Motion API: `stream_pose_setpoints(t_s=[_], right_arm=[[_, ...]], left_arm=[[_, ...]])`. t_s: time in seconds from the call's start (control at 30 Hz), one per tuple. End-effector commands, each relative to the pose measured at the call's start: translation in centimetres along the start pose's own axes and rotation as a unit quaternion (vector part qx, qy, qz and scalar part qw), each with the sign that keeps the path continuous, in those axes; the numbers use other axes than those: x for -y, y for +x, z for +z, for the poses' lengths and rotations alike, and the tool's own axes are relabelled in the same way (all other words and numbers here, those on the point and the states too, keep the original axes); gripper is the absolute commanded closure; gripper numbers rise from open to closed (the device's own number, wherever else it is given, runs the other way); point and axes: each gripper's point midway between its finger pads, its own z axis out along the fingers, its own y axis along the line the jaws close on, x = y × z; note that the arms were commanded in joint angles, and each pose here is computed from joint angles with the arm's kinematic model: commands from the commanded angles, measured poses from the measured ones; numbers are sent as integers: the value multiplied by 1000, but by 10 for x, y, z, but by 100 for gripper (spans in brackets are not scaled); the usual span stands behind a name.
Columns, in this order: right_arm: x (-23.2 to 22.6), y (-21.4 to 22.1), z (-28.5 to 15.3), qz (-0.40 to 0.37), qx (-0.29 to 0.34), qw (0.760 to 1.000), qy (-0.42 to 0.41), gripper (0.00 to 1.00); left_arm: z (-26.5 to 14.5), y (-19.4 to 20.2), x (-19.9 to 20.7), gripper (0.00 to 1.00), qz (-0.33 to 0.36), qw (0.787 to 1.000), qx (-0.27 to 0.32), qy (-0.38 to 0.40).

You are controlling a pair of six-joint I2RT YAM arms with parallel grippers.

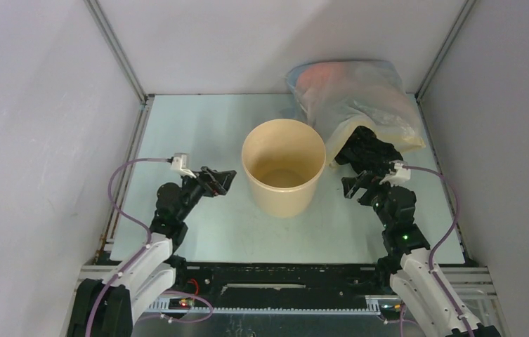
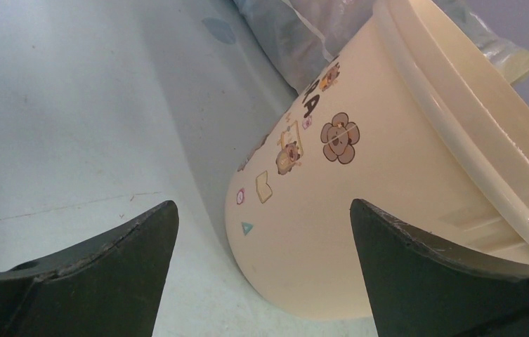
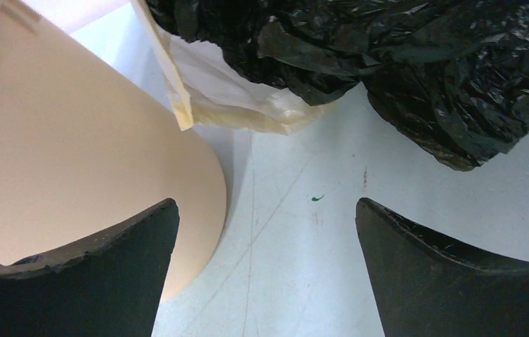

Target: Put the trash bags into the trash bin

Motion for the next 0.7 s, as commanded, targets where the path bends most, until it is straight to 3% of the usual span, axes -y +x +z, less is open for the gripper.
stream_pose_setpoints(t_s=[0.0, 0.23, 0.4, 0.67], right_arm=[[13, -15, 2, 19, 30, 998, 48, 0], [42, -25, -3, 105, 72, 981, 146, 0], [64, -31, -4, 183, 87, 955, 218, 0], [58, -87, 2, 237, 134, 937, 217, 2]], left_arm=[[6, -17, 26, 0, 13, 999, 13, 51], [10, -8, 43, 0, 24, 996, -5, 82], [8, -11, 47, 0, 27, 996, 4, 85], [2, -18, 53, 0, 26, 995, 21, 92]])
